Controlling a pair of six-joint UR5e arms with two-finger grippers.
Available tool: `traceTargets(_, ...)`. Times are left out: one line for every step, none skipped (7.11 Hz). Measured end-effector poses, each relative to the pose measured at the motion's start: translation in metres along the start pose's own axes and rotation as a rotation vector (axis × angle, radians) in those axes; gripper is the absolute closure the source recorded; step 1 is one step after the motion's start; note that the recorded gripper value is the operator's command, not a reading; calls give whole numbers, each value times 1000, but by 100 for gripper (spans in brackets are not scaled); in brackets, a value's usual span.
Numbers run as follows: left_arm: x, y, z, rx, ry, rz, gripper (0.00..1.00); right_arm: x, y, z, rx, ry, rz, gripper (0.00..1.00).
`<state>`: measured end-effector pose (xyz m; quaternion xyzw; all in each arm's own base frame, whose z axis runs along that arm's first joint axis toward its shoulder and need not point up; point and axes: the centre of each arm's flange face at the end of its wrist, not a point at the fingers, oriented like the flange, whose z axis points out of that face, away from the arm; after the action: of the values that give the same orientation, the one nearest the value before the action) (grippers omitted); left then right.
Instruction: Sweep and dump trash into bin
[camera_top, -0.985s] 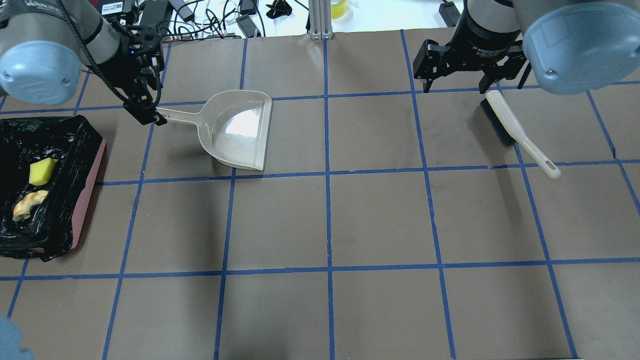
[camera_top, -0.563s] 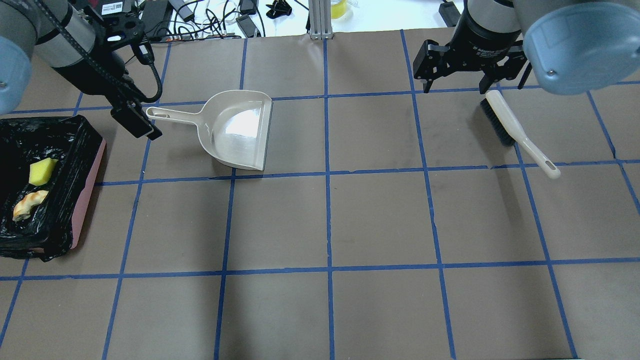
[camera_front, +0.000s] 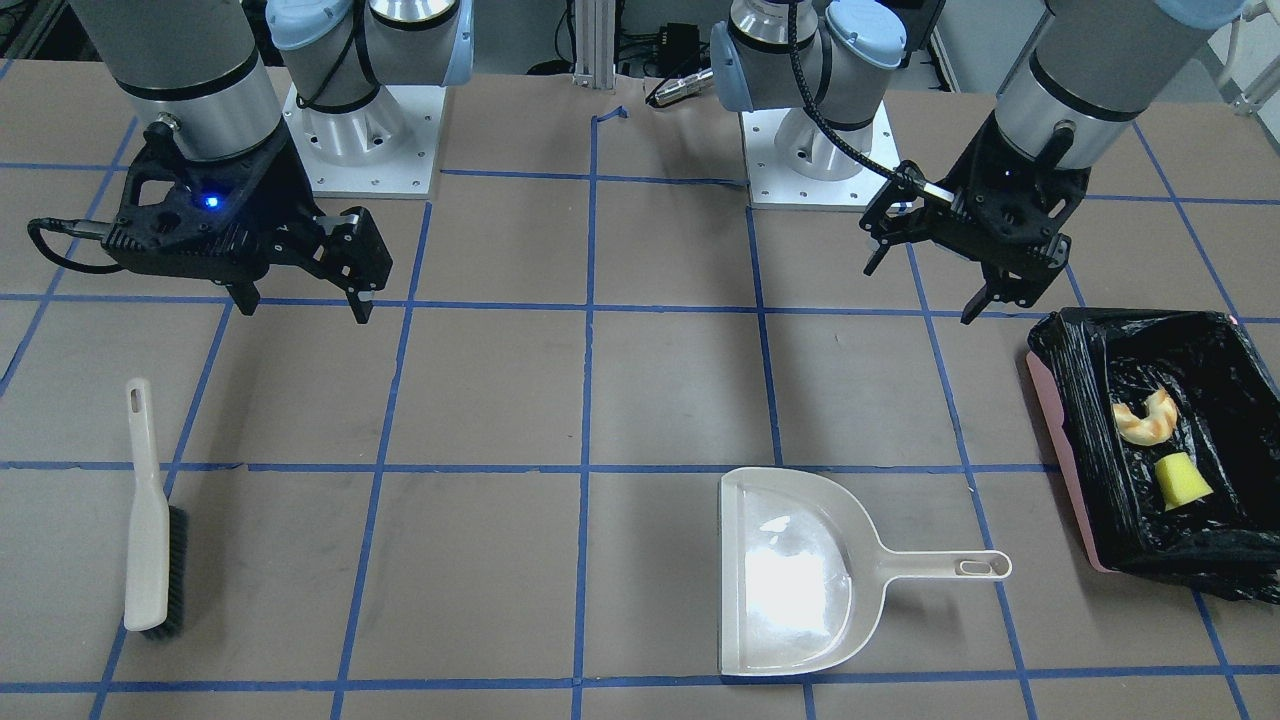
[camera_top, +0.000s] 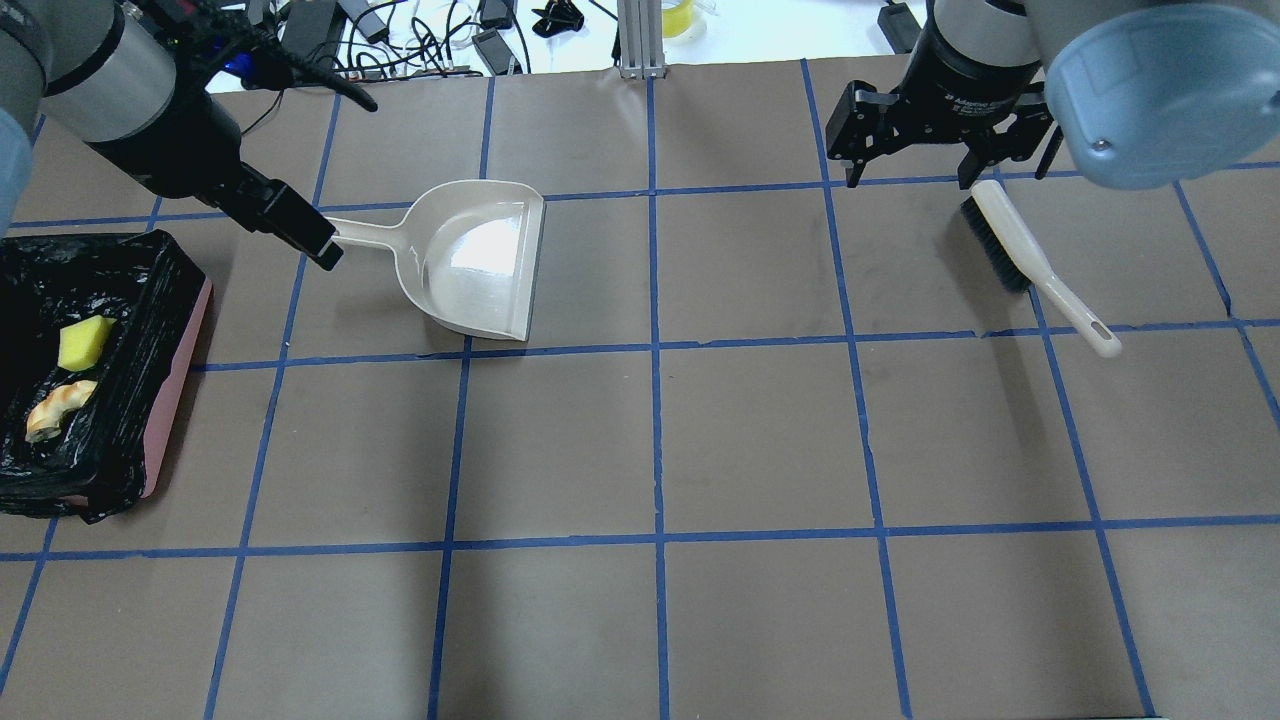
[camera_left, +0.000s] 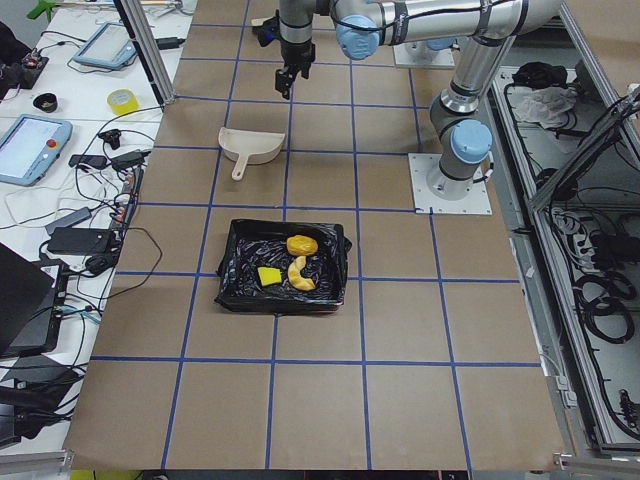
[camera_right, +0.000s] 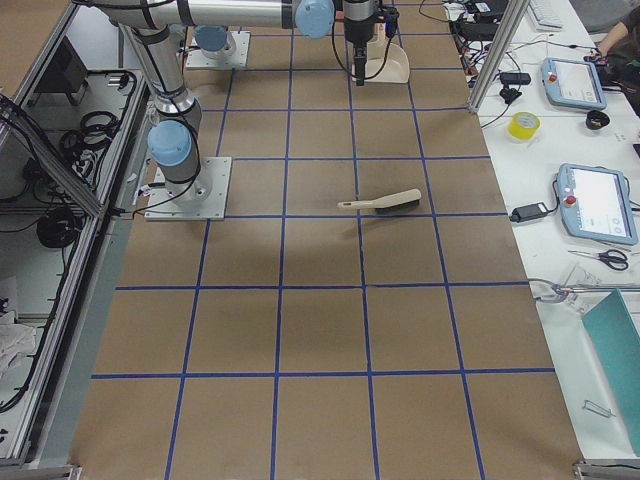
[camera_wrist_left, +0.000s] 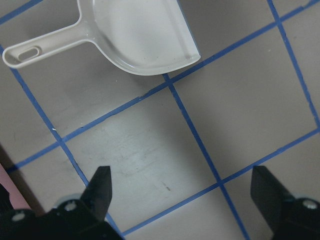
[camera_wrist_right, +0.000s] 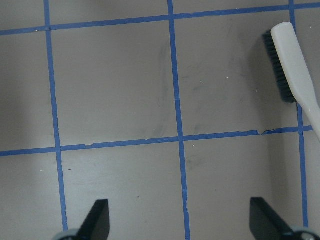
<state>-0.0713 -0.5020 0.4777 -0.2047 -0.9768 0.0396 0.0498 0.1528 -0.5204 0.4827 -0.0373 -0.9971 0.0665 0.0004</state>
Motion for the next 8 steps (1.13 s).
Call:
traceTargets(10, -3, -2, 9, -6, -117, 0, 0, 1, -2, 1, -1, -1, 0)
traceTargets(21, -7, -5, 28, -18, -202, 0, 0, 5, -6, -3, -5, -6, 0)
traceTargets(32, -10, -7, 46, -25, -291, 0, 0, 8, -8, -12, -11, -18, 0)
traceTargets(41, -13, -7, 51, -38, -390, 0, 0, 9, -9, -17, -14, -31, 0)
traceTargets(47, -14, -6, 46, -80, -484, 0, 0, 10, -9, -23, -14, -37, 0)
traceTargets(52, -13, -6, 44, -129, -551, 0, 0, 12, -9, -32, -11, -38, 0)
traceTargets(54, -12, -8, 45, -151, -583, 0, 1, 13, -9, -39, -8, -36, 0)
traceTargets(55, -11, -8, 44, -159, -595, 0, 1, 14, -10, -40, -4, -32, 0)
